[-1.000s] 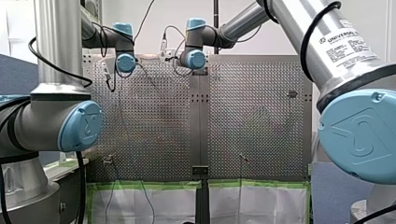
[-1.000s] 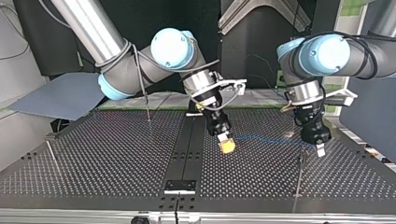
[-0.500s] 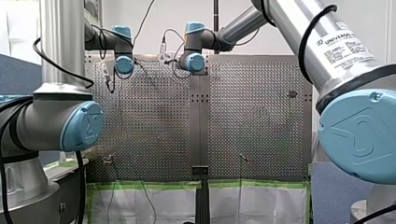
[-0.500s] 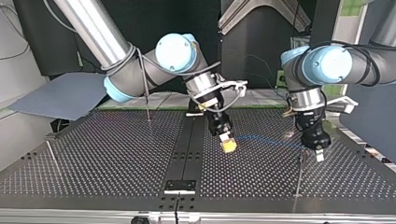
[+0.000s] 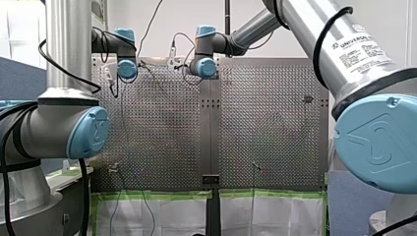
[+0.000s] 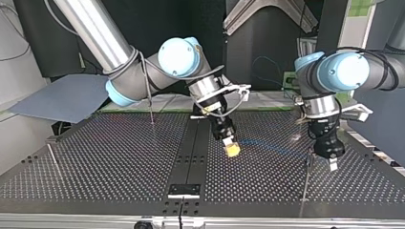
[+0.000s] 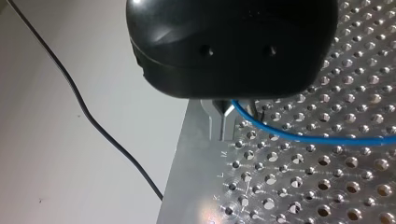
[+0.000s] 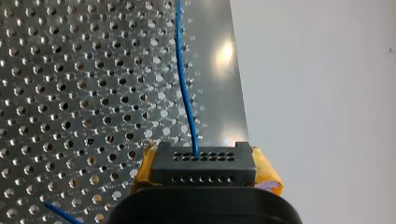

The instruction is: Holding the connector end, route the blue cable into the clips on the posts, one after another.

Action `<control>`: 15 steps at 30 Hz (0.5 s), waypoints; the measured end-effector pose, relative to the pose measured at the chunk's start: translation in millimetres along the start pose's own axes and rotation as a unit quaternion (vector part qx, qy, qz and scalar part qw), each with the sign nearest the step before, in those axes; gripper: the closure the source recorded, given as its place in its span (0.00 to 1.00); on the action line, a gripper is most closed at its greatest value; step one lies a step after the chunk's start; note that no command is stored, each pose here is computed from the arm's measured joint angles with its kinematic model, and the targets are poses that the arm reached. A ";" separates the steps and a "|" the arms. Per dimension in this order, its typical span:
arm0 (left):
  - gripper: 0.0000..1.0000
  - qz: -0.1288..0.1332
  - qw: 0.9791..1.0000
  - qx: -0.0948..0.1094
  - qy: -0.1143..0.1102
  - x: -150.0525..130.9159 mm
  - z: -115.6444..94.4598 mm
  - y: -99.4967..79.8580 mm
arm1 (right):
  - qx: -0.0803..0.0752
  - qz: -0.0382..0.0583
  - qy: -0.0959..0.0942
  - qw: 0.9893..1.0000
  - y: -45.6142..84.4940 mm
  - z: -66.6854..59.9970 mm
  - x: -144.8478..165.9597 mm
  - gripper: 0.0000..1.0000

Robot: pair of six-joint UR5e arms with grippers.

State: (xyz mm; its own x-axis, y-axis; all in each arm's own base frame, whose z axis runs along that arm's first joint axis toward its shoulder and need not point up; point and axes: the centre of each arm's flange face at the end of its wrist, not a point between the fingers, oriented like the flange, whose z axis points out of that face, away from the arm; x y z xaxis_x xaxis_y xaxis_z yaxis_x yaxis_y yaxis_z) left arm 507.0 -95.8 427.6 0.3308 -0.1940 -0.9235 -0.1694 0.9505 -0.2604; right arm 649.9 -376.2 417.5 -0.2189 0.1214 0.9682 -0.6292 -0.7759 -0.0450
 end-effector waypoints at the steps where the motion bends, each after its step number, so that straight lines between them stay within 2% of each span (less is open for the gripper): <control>1: 1.00 -0.002 1.000 0.003 -0.001 -0.4 0.9 0.0 | -0.001 0.000 0.000 1.000 2.3 0.4 -0.3 1.00; 7: 1.00 -0.012 1.000 0.018 0.002 3.5 14.0 0.9 | -0.001 -0.002 0.000 1.000 9.4 4.4 -3.5 1.00; 15: 1.00 -0.021 1.000 0.017 0.000 7.8 25.9 6.6 | -0.006 -0.004 -0.001 1.000 20.5 9.0 -9.4 1.00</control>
State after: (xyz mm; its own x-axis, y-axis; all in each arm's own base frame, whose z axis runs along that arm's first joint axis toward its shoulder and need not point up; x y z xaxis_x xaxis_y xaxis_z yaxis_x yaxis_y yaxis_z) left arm 532.4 -84.8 426.0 0.3367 -0.2337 -0.9121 -0.1239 0.9493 -0.2889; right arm 645.8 -398.9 409.7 -0.2129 0.1255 0.9690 -0.6398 -0.7674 -0.0412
